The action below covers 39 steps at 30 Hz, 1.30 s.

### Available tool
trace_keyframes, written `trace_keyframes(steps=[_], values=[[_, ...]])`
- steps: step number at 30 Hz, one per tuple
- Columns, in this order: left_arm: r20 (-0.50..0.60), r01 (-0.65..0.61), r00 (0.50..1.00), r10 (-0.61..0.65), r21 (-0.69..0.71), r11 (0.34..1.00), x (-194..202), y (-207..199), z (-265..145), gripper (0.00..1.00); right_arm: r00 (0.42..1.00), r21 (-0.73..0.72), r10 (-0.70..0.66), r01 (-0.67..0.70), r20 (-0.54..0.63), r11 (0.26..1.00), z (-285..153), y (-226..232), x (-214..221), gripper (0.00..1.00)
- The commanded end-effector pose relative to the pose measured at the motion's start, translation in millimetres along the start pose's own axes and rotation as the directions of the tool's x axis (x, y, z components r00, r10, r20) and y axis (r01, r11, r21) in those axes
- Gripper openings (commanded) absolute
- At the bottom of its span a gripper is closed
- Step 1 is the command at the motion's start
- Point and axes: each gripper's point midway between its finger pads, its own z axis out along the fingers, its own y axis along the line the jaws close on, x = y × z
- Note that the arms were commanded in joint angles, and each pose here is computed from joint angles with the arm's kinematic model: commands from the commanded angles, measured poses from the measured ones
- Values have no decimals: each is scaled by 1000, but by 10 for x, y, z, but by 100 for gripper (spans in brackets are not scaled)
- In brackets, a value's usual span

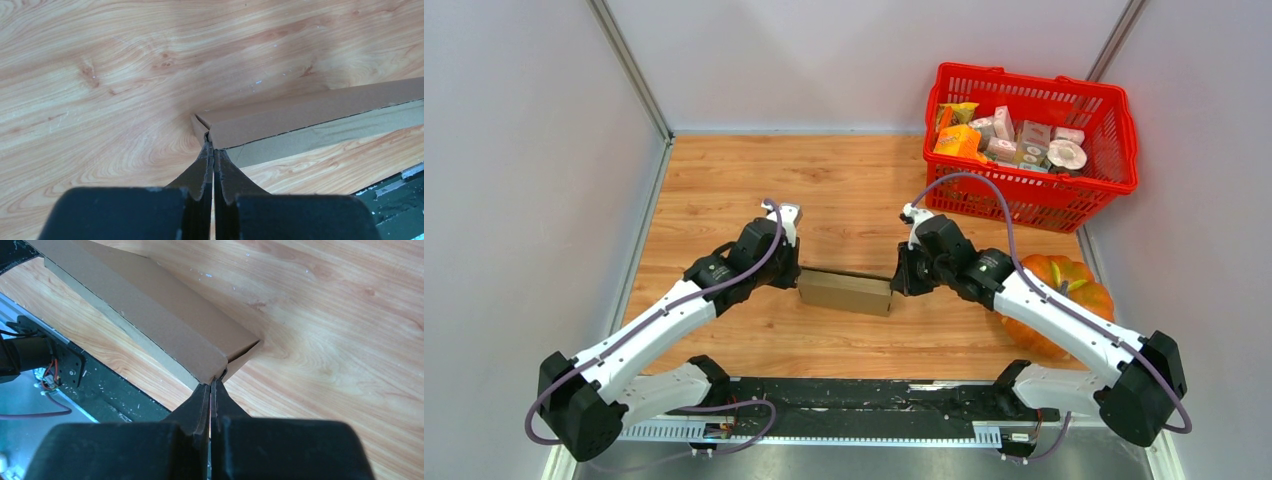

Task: Fold the paper box

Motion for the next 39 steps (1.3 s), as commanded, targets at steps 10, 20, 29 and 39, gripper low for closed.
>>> trace_keyframes(steps=[10, 20, 29, 39], values=[[-121, -1, 993, -2, -23, 1000, 485, 116, 63, 0, 993, -53, -100, 103, 68, 993, 183, 25, 179, 0], [-121, 1, 993, -5, -29, 1000, 489, 130, 59, 0, 943, -19, -293, 299, 158, 954, -220, 80, -128, 37], [-118, -3, 993, 0, -26, 1000, 474, 124, 53, 0, 788, 52, -565, 571, 246, 819, -302, 430, -414, 72], [-119, -6, 993, 5, -3, 1000, 478, 80, 115, 0, 475, 213, -863, 838, 170, 503, 215, 778, -389, 75]])
